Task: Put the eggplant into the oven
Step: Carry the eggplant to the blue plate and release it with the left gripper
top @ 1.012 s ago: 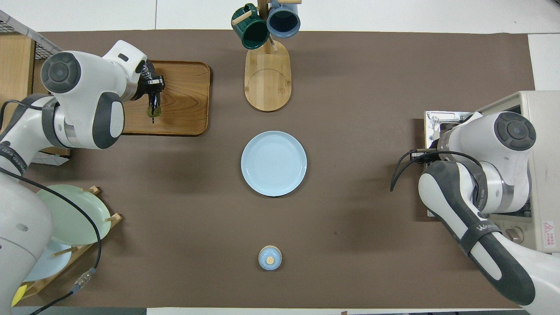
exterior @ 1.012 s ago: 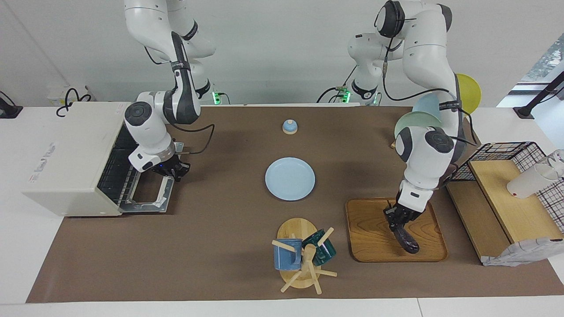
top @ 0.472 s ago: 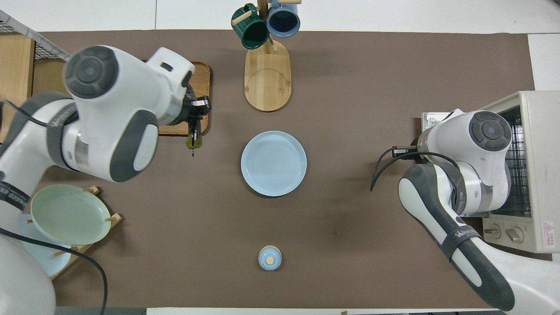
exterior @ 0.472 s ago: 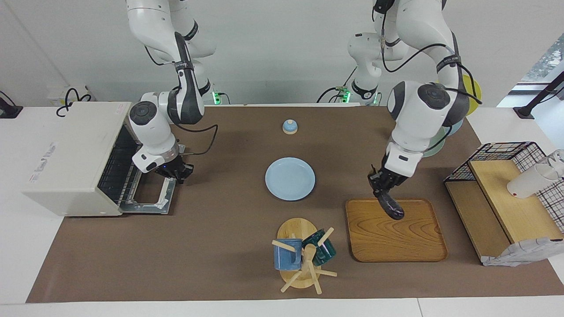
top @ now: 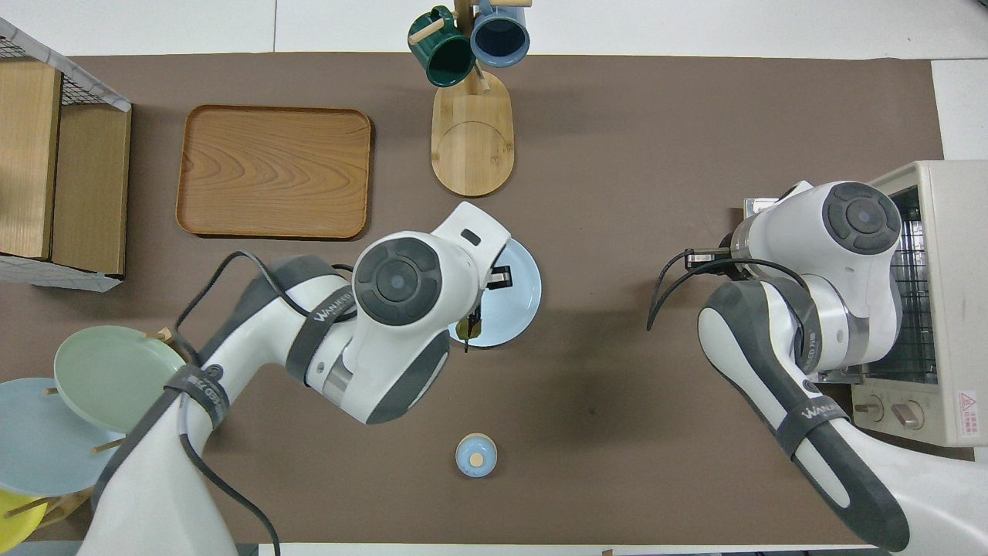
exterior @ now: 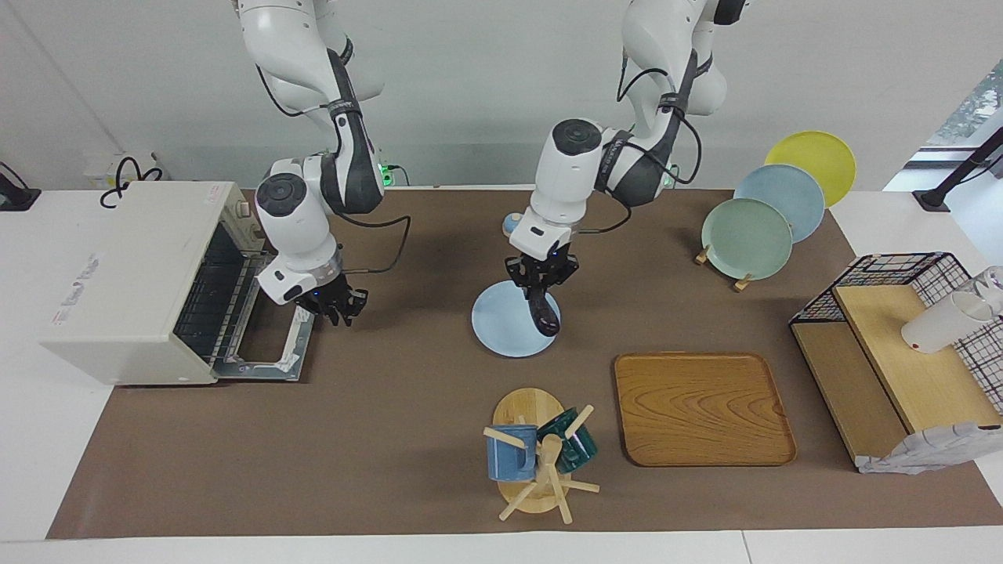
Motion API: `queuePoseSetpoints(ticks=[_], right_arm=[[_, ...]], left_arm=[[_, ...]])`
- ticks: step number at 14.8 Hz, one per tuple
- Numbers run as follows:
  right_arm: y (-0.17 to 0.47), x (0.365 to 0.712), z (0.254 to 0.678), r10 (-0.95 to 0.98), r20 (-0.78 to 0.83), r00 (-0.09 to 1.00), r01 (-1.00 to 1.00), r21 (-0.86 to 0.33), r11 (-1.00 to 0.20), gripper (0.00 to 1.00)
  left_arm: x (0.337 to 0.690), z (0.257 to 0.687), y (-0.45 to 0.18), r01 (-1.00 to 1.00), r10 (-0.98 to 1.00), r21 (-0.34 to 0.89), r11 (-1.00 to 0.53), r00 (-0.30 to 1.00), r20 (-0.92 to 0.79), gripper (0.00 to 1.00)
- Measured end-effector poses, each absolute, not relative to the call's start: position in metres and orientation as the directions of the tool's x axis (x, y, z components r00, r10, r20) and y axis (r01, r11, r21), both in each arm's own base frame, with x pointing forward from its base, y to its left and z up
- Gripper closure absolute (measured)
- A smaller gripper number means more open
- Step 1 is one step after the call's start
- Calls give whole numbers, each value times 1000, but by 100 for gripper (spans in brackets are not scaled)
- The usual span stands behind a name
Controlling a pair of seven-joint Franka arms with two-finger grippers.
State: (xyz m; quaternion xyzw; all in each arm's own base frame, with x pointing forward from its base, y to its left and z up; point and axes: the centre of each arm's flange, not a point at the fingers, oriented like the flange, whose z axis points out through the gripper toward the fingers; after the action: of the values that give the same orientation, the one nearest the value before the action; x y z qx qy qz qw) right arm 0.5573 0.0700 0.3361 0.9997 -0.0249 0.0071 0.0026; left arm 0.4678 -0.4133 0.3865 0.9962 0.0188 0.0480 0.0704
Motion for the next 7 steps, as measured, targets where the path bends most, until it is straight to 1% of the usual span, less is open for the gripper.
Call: queuePoseSetpoints(ticks=[1, 3, 7], right_arm=[[70, 557, 336, -50, 14, 999, -50, 5, -999, 48], [70, 557, 335, -50, 12, 999, -50, 6, -999, 47], [70, 558, 334, -50, 11, 999, -50, 6, -999, 47]], left_arm=[[455, 370, -427, 16, 28, 140, -990, 996, 86, 73], [450, 350, -437, 4, 15, 138, -990, 997, 79, 73], [459, 331, -433, 19, 31, 140, -990, 996, 83, 73]])
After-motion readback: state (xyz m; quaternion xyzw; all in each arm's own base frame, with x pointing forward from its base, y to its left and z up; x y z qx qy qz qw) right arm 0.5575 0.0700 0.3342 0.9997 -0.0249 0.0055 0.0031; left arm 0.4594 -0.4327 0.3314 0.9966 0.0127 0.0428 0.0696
